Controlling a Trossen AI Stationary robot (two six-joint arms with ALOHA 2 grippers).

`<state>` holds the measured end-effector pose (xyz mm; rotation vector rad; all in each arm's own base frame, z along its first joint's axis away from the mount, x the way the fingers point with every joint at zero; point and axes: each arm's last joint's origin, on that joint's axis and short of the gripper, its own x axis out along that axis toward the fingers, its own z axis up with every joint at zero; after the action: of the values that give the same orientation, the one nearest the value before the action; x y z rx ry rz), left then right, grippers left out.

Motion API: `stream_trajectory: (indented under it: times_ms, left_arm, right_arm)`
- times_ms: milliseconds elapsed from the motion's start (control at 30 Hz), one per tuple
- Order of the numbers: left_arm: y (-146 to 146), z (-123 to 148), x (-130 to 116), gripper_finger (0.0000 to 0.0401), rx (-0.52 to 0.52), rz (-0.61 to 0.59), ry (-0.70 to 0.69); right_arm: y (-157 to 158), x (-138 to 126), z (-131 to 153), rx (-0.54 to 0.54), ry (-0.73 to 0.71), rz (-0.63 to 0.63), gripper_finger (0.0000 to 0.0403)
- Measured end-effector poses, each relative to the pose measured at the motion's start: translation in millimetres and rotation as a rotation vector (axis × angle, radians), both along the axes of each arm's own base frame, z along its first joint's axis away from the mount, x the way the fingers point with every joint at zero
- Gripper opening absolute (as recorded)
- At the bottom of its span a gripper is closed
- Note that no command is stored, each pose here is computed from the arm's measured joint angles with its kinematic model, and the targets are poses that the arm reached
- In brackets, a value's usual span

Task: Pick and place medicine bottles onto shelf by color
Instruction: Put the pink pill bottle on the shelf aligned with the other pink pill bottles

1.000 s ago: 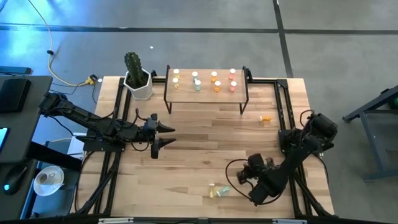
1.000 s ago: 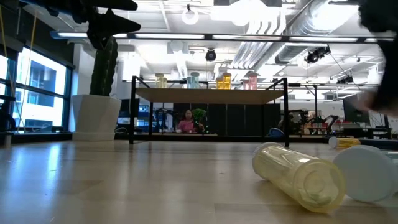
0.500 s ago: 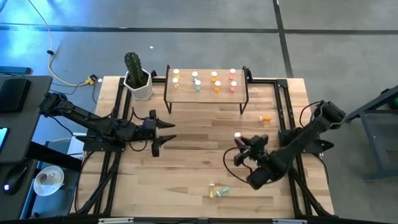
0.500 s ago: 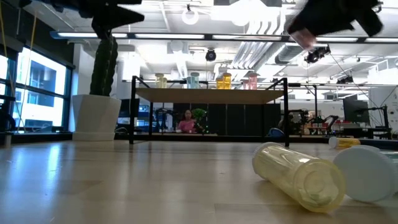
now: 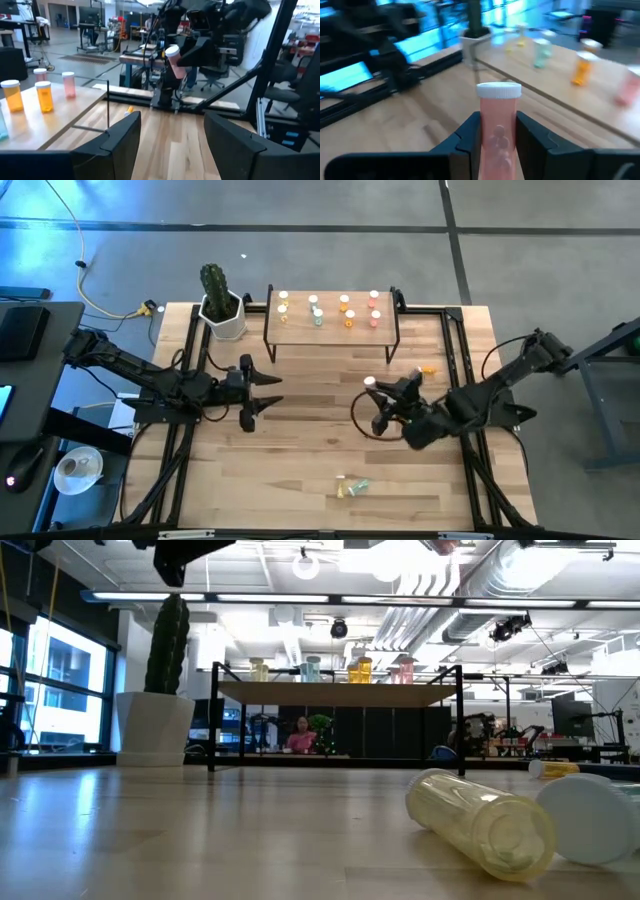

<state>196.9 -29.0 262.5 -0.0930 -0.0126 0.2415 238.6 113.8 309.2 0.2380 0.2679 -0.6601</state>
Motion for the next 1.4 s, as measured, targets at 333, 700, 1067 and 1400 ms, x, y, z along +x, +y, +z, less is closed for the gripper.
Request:
stream_trajectory:
  times_ms: [333, 700, 1067, 1400]
  left_arm:
    - [14, 6, 2, 0.0209, -0.009, 0.029, -0.060]
    - [35, 7, 6, 0.0209, 0.018, 0.007, -0.080]
    - [48, -5, 27, 0.0209, 0.094, -0.003, -0.091]
    - [60, -10, 46, 0.0209, 0.113, 0.006, -0.129]
  right_arm:
    - [-35, 36, 43, -0.183, -0.108, 0.421, 0.0085]
    - [-73, 64, 53, -0.419, -0.234, 0.658, 0.0085]
    - [-102, 97, 30, -0.432, -0.282, 0.756, 0.0085]
    - [-117, 111, 12, -0.365, -0.259, 0.744, 0.0085]
